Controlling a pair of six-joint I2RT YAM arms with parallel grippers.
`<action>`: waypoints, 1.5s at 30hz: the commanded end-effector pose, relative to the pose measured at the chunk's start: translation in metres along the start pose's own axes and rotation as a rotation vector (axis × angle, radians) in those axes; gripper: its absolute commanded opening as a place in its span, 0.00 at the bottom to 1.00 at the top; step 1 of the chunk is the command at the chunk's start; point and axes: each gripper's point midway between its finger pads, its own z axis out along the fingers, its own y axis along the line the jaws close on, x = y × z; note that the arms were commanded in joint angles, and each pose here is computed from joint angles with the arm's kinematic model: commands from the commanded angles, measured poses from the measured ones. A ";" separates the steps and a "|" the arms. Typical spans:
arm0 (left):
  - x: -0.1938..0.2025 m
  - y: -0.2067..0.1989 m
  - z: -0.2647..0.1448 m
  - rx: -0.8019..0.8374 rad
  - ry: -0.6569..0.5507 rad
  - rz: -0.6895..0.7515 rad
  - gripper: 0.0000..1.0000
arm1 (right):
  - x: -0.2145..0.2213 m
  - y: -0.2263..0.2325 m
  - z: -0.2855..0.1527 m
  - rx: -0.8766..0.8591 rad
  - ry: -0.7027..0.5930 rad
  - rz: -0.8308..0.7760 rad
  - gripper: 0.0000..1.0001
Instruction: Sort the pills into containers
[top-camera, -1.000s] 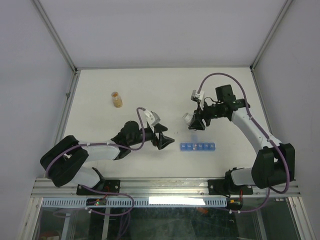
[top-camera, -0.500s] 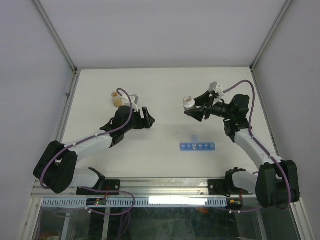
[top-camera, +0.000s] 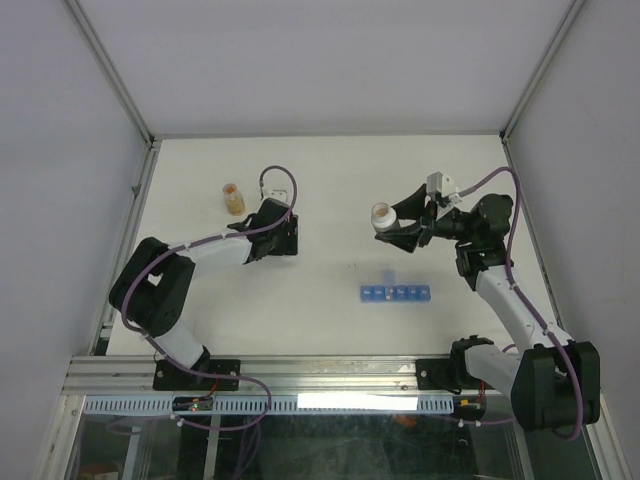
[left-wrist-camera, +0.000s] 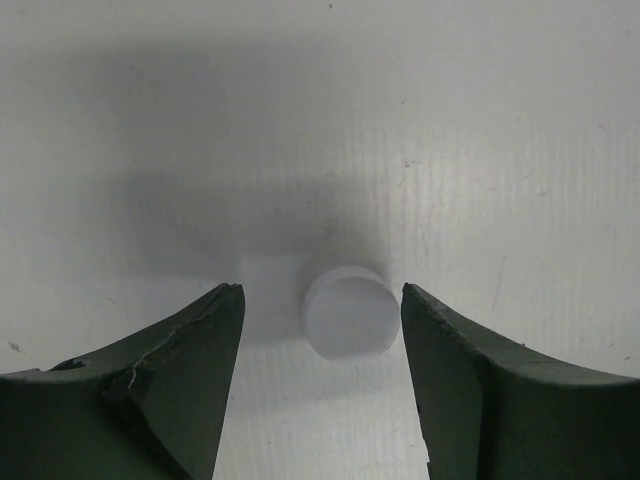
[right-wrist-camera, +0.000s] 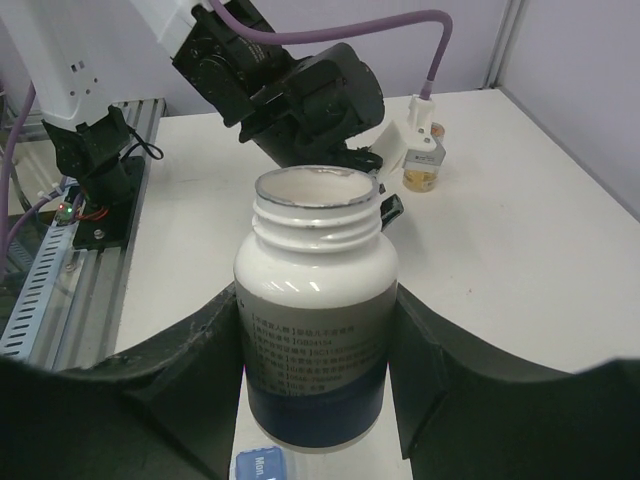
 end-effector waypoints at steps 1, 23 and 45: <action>-0.008 -0.003 -0.001 0.011 0.014 0.037 0.65 | -0.005 0.003 -0.001 -0.029 0.001 -0.006 0.00; 0.018 -0.015 0.009 -0.075 0.101 0.096 0.49 | 0.002 0.000 -0.002 -0.032 0.013 0.021 0.00; 0.036 -0.013 0.004 -0.157 0.148 0.136 0.50 | 0.004 -0.001 -0.002 -0.039 0.017 0.034 0.00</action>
